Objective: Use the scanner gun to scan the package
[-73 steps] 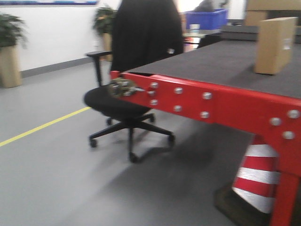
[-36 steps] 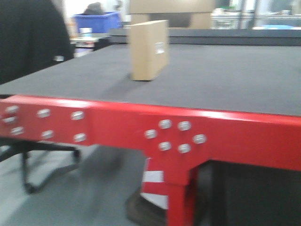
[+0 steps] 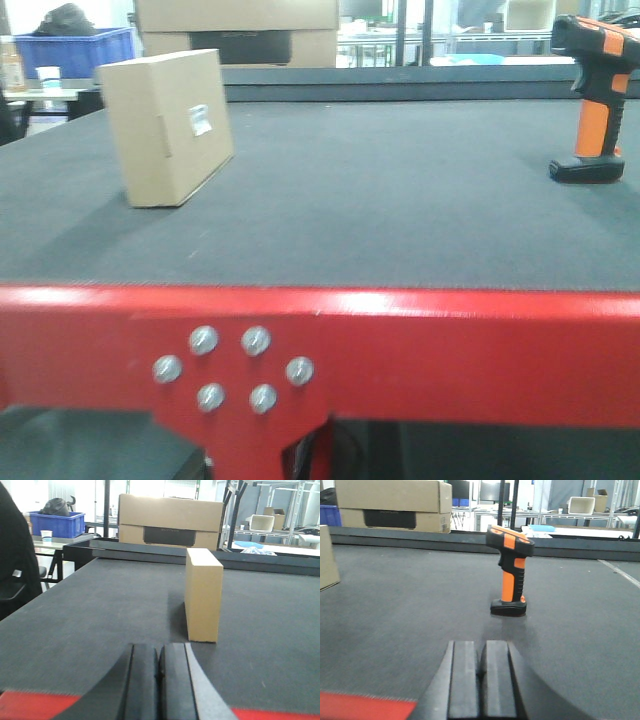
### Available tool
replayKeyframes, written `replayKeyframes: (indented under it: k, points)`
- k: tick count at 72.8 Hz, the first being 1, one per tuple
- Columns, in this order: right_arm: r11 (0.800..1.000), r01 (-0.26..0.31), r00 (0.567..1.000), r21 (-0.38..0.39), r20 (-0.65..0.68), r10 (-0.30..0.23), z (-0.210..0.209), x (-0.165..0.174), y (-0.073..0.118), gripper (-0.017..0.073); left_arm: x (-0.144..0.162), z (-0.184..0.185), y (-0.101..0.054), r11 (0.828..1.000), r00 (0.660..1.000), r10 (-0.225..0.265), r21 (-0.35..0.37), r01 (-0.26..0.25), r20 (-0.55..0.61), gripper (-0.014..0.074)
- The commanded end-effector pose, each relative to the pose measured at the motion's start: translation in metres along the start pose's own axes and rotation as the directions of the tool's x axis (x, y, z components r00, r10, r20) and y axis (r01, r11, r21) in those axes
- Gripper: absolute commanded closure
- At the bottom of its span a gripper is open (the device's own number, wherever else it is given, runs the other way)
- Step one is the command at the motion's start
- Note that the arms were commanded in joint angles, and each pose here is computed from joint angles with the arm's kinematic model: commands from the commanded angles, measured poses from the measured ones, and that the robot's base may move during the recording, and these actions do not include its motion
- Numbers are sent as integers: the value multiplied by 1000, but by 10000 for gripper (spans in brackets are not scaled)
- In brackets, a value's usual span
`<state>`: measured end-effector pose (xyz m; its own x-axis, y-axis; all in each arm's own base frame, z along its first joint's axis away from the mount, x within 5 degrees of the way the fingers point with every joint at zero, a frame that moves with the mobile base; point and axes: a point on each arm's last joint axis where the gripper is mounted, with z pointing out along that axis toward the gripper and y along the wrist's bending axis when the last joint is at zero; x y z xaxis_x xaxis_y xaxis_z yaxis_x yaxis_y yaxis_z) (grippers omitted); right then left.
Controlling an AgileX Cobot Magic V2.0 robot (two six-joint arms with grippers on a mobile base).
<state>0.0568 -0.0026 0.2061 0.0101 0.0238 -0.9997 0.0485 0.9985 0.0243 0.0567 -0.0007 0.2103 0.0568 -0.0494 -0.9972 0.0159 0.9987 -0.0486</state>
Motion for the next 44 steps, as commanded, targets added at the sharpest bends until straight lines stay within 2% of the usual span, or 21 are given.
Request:
replayKeyframes:
  k: [1, 44]
  points:
    - [1000, 6, 1000, 7, 28, -6, 0, -2, 0, 728, -2, 0, 0, 1000, 1000, -6, 6, 6, 23, 704]
    - [1000, 6, 1000, 7, 28, -6, 0, -2, 0, 728, -2, 0, 0, 1000, 1000, -6, 6, 6, 23, 704]
